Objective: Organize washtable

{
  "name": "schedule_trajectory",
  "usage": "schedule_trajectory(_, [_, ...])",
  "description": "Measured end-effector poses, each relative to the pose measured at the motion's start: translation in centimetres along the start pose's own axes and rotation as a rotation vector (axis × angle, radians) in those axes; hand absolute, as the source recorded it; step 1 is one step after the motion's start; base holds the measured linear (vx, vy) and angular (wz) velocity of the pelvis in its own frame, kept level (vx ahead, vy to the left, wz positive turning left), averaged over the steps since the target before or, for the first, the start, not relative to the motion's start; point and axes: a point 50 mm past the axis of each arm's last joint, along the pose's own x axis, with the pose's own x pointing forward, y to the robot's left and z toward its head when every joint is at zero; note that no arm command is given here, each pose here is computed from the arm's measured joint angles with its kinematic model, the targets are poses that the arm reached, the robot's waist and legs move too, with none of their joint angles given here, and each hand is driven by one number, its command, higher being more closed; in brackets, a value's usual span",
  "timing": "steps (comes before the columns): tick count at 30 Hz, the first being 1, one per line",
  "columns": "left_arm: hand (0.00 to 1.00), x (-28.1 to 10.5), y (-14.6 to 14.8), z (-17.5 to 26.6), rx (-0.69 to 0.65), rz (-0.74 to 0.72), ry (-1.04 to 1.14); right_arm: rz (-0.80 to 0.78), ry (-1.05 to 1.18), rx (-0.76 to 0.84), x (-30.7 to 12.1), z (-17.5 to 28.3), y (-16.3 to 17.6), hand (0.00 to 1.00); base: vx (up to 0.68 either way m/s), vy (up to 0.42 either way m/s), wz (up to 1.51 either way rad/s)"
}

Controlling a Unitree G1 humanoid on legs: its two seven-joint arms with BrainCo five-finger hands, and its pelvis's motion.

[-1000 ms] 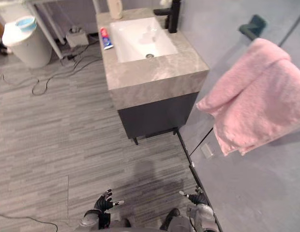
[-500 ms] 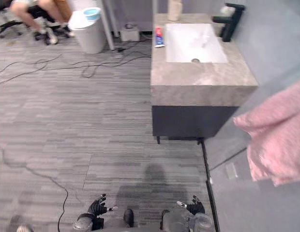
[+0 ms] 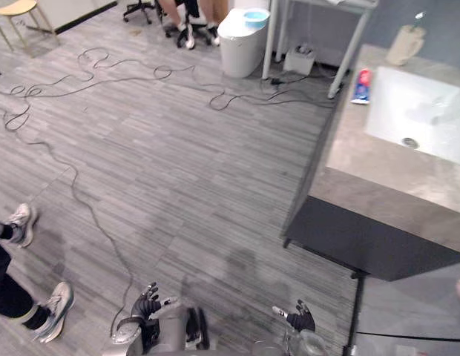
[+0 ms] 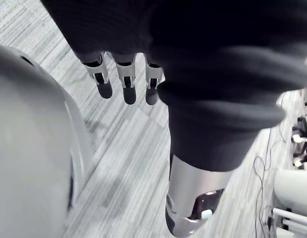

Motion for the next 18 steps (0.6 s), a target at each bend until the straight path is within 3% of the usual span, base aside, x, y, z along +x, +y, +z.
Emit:
schedule_trajectory(4, [0.00,0.0,1.1,-0.2,-0.053,0.055,0.007,0.042,0.044,0.008,-0.1,-1.0,1.7,0.00,0.36,0.346,0.11])
schedule_trajectory(10, [0.00,-0.4,1.8,-1.6,0.005,0.052,0.078,0.042,0.051,-0.036,-0.1,-1.2,1.1,0.00,0.40,0.312,-0.14])
schedule_trajectory(18, [0.00,-0.7,2.1,-2.4,0.030,0.049,0.106,0.050,0.007,-0.075,0.1,-0.2,0.9,0.00,0.35,0.063,-0.08])
